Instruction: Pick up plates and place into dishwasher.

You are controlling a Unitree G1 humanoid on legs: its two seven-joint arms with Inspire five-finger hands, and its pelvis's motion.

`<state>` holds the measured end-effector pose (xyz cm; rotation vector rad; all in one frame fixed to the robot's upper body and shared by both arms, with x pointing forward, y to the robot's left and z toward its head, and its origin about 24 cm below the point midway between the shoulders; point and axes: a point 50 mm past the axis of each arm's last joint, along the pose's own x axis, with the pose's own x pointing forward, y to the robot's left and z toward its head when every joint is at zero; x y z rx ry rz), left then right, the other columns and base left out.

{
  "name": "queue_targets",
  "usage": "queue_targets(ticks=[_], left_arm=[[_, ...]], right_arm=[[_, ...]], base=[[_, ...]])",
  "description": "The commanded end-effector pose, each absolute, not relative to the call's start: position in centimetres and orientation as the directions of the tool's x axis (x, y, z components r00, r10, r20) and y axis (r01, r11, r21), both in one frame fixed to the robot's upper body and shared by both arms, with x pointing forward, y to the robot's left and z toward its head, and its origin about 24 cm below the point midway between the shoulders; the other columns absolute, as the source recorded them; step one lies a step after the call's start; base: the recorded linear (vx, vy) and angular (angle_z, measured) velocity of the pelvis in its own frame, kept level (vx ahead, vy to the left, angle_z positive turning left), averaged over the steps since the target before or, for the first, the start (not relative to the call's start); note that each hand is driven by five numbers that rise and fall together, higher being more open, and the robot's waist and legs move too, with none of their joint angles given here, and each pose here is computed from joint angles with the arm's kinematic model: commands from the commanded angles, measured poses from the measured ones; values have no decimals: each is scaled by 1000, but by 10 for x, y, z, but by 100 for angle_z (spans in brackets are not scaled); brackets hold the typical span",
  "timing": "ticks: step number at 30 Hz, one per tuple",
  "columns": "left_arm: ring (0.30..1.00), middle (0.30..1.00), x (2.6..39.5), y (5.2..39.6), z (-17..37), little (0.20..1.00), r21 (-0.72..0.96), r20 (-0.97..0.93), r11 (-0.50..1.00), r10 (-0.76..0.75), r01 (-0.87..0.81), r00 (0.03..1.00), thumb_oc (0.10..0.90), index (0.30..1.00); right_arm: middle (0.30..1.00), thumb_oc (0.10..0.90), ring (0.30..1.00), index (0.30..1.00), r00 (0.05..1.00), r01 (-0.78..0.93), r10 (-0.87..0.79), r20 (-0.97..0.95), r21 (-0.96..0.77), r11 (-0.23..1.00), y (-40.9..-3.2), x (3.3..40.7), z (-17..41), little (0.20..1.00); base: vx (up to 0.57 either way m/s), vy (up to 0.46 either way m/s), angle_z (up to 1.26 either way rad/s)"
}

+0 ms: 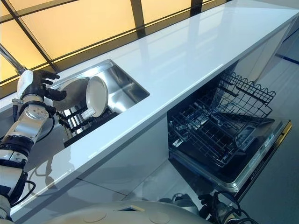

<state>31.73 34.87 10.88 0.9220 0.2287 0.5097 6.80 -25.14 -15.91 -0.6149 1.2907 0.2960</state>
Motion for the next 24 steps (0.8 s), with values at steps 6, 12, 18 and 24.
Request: queue_targets(ticks=[6, 12, 18, 24], left_arm=[[900, 900, 337, 357, 168, 900, 861, 244, 256, 549, -439, 800, 800, 900], [900, 900, 332, 362, 149, 900, 897, 195, 217, 590, -386, 784, 800, 900], [900, 900, 332, 358, 138, 900, 895, 207, 196, 611, -400, 764, 800, 900], [509, 509, 330, 356, 128, 444, 872, 190, 237, 643, -428, 742, 344, 509]], right_arm=[[900, 800, 900, 900, 337, -513, -27, -941, -208, 833, -230, 80, -160, 900], [900, 800, 900, 900, 349, -499, -30, -937, -213, 840, -232, 79, -159, 900], [900, 800, 900, 900, 346, -487, -50, -937, -225, 844, -238, 76, -159, 900], [900, 800, 900, 900, 343, -482, -59, -938, -229, 846, -241, 74, -159, 900]], base=[[46, 13, -2], [34, 3, -8], [30, -6, -5], [20, -23, -12]])
